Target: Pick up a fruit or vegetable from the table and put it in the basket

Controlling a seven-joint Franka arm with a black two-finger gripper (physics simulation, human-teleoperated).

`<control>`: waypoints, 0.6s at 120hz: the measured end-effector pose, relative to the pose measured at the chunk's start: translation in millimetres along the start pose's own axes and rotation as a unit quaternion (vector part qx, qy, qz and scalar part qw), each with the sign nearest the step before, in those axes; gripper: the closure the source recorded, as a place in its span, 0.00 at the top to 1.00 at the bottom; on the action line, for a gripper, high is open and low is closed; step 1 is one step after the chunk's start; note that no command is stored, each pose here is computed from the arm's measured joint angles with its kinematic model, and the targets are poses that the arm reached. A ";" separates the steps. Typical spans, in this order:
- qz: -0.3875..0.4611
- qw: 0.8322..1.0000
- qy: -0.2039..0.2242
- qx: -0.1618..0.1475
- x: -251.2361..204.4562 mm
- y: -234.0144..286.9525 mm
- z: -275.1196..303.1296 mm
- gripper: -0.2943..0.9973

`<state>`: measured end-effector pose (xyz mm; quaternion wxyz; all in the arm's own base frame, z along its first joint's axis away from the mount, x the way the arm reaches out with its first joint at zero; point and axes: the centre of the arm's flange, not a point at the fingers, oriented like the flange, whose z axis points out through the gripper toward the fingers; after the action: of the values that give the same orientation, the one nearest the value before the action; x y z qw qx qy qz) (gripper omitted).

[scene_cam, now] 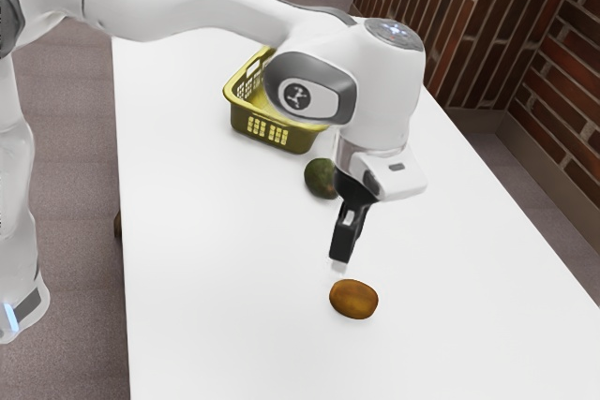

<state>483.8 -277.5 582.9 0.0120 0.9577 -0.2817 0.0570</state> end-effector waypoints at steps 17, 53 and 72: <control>0.001 1.000 -0.005 0.004 -8.6 -2.8 13.2 0.77; 0.016 1.000 -0.007 -0.007 -25.5 14.5 45.6 0.77; 0.019 1.000 -0.001 -0.017 -27.2 17.9 58.7 0.77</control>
<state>457.5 -281.2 521.3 0.0266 0.9519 -0.3009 0.0512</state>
